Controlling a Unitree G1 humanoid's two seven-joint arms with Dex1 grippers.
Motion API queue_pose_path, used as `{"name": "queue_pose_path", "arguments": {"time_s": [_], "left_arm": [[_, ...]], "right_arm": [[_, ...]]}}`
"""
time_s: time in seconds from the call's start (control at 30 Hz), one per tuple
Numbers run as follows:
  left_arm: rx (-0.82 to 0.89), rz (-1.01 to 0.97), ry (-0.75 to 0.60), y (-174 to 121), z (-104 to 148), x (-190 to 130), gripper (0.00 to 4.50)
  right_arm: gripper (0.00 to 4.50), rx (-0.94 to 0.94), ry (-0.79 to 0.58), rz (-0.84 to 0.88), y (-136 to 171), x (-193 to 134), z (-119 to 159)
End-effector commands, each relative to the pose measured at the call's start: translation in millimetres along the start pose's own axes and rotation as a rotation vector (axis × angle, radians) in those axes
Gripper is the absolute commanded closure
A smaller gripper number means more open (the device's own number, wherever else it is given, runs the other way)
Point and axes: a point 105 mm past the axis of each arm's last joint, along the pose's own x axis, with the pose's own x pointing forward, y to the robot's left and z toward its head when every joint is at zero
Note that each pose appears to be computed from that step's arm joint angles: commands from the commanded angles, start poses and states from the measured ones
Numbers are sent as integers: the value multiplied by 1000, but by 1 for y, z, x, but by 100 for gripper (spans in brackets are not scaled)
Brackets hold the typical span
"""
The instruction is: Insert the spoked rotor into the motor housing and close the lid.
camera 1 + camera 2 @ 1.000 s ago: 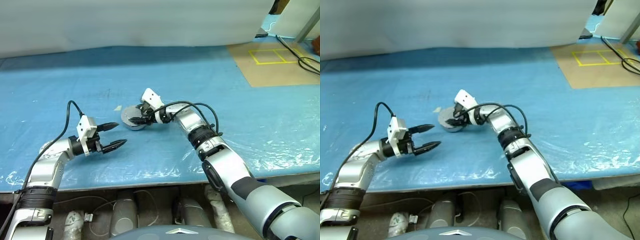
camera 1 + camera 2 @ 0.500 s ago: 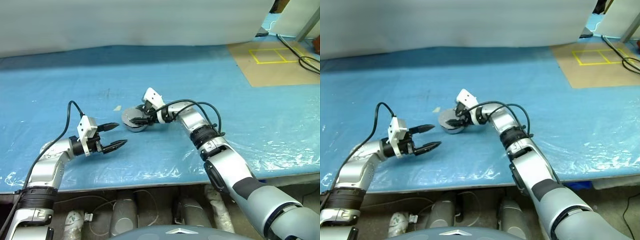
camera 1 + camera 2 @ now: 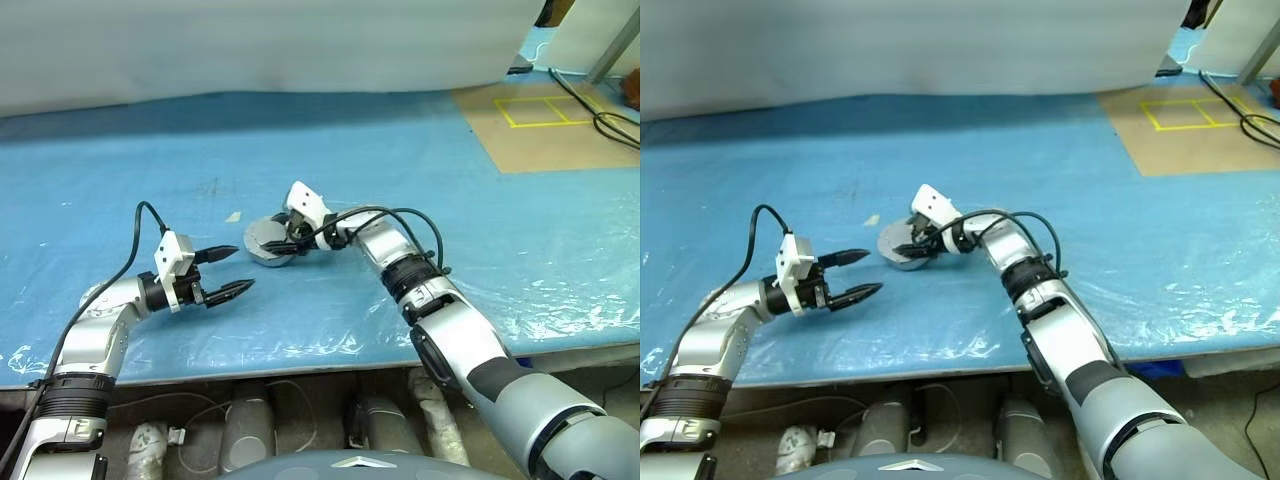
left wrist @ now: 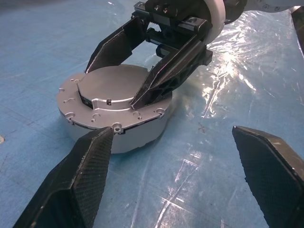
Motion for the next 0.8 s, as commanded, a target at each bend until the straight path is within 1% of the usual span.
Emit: {"name": "queue_pose_path", "arguments": {"time_s": [0.03,0.1,0.17,0.27,0.37,0.5,0.8], "left_arm": [[23,-4,-19,0,7,0,26],[23,-4,-19,0,7,0,26],[22,-4,-18,0,6,0,26],[22,-5,-20,0,6,1,26],[23,-6,-23,0,7,2,26],[24,-8,-22,0,7,3,26],[25,-9,-22,1,7,3,26]], "right_arm": [[154,123,91,-15,2,-1,-33],[154,163,18,-4,0,-1,-15],[154,180,-20,6,0,-1,-3],[154,249,-107,27,-3,-3,23],[154,318,-165,50,-4,-8,38],[154,263,-115,50,-1,-10,29],[154,198,-98,98,10,-12,26]]}}
